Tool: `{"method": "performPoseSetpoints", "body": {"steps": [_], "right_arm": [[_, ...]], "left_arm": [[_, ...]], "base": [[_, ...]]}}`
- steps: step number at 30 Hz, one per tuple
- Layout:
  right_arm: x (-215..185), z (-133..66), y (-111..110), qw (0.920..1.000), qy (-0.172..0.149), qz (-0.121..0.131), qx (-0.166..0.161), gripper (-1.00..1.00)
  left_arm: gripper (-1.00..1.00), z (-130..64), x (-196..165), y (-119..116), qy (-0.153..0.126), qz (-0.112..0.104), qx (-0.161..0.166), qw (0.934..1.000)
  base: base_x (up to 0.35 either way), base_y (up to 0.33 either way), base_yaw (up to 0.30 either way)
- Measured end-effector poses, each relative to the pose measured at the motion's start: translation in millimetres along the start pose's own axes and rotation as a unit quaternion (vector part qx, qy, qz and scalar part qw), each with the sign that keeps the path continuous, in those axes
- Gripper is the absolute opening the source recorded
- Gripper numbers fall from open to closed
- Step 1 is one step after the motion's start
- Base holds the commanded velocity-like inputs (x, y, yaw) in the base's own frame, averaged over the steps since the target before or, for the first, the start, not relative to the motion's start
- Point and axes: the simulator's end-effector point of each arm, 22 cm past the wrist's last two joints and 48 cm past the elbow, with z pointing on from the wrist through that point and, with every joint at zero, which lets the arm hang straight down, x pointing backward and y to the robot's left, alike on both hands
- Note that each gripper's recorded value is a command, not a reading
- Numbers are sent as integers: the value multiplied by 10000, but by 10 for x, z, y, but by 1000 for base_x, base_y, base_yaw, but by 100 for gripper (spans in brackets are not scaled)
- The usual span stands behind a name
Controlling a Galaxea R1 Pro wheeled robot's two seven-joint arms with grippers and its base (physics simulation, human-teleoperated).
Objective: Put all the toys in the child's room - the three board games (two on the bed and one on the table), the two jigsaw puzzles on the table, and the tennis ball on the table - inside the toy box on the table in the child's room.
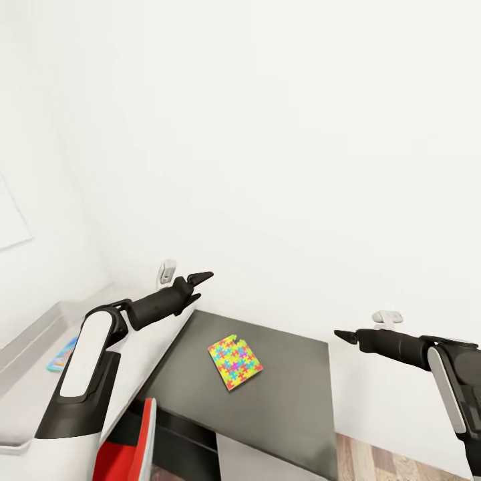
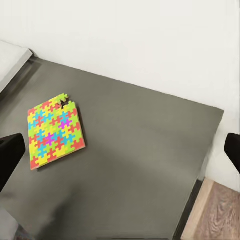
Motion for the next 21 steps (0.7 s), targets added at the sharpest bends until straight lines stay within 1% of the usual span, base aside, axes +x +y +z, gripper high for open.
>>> {"method": "performPoseSetpoints", "body": {"steps": [8, 21], "right_arm": [[-11, -23, -30, 10000, -15, 50, 16, 100], [-64, -82, -21, 9999, -89, 48, 17, 100]], "left_arm": [[100, -31, -34, -53, -44, 22, 35, 10000], [100, -74, -56, -142, -80, 57, 101, 9999]], "base": [[0, 0, -221], [0, 0, -222]]}}
